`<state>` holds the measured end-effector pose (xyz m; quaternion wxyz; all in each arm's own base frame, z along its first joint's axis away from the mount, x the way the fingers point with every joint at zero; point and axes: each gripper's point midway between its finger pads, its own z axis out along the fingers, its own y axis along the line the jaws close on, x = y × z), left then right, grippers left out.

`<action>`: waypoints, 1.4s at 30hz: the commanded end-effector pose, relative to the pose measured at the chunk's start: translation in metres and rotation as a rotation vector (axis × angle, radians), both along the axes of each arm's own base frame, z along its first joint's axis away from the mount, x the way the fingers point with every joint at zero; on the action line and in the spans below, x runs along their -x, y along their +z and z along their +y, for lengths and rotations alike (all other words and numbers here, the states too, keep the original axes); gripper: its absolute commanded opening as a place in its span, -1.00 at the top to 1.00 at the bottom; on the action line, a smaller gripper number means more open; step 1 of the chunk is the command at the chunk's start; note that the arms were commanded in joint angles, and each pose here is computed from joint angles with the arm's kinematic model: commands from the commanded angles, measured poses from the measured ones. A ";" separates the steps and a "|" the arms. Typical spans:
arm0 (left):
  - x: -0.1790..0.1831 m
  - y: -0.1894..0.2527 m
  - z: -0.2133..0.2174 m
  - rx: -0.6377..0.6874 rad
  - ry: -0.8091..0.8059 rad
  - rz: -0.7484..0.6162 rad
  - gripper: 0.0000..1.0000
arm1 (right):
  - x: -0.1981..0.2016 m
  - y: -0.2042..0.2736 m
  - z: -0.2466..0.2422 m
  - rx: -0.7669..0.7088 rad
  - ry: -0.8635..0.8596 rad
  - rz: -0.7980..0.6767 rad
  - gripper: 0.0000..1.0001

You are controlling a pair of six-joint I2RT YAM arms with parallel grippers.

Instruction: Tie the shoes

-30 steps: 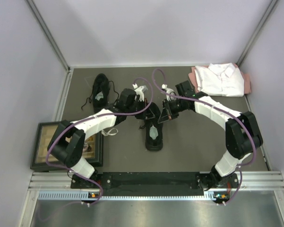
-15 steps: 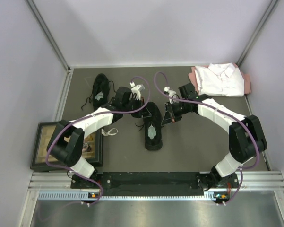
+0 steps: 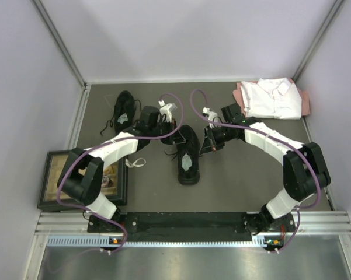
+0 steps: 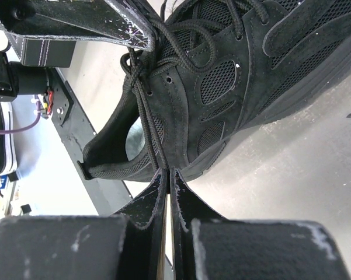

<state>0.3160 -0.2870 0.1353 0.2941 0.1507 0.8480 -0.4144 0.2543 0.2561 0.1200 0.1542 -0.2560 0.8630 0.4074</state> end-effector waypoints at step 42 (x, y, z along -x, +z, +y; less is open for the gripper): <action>0.041 0.050 0.204 -0.513 0.319 -0.085 -0.96 | 0.041 0.098 -0.139 0.161 -0.408 -0.289 -0.97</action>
